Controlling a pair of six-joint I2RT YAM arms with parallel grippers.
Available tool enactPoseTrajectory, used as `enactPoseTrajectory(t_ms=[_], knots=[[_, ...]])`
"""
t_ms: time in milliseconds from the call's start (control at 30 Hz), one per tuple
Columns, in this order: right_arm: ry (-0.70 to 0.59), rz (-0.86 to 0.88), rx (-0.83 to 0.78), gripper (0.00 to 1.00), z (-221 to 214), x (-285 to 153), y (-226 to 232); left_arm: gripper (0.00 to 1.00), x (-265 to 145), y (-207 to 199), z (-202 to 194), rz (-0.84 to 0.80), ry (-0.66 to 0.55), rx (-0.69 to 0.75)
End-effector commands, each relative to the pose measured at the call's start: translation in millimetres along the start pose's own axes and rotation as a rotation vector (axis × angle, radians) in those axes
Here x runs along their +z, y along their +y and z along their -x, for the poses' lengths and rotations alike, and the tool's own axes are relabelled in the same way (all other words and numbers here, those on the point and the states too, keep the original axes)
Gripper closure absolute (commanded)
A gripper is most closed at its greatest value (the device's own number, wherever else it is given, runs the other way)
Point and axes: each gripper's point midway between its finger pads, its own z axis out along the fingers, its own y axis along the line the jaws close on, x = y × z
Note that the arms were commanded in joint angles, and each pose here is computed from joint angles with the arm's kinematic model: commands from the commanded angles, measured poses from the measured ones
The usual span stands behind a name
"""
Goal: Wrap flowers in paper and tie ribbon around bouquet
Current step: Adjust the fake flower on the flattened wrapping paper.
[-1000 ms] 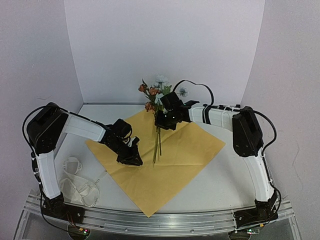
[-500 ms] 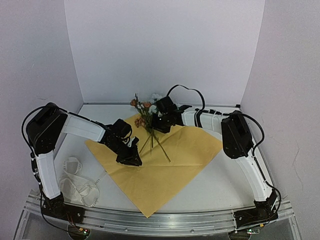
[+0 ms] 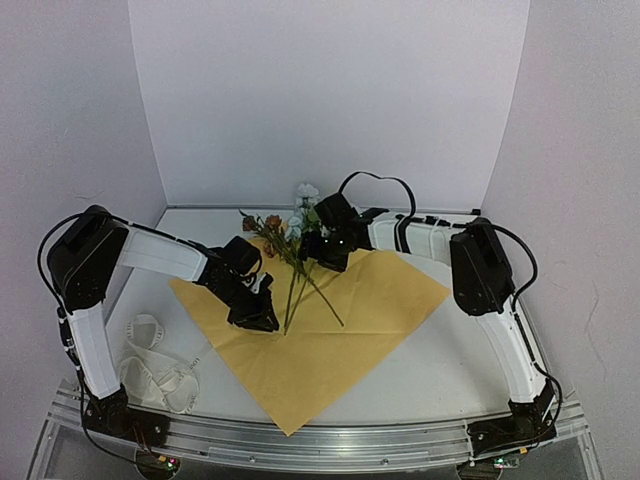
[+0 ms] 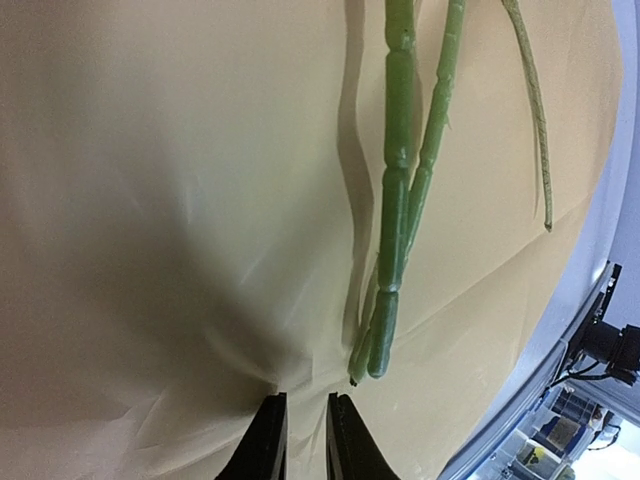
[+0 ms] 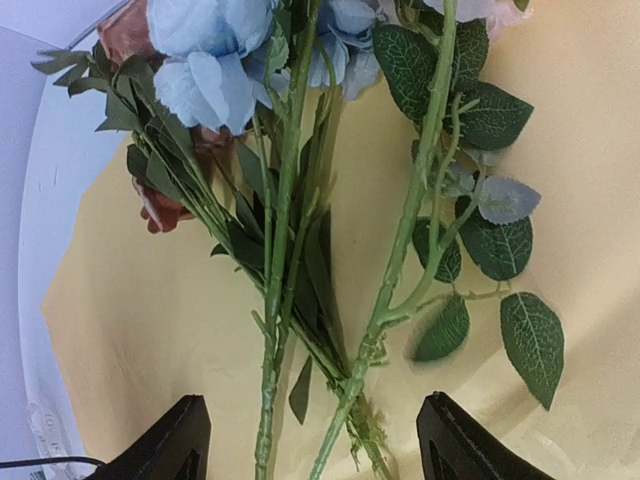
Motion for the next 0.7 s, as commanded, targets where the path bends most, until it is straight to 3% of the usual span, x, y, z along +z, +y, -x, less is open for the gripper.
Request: enactPoseTrajectory(t_ms=[0, 300, 667], knots=[[-0.019, -0.001, -0.044, 0.26, 9, -46, 10, 0.82, -32, -28, 21, -0.034, -0.092, 0.029], [0.042, -0.112, -0.155, 0.44, -33, -68, -6, 0.76, -32, -38, 48, -0.019, -0.139, 0.030], [0.123, -0.245, -0.266, 0.48, -71, -49, -34, 0.64, -4, -29, 63, 0.034, -0.111, 0.059]])
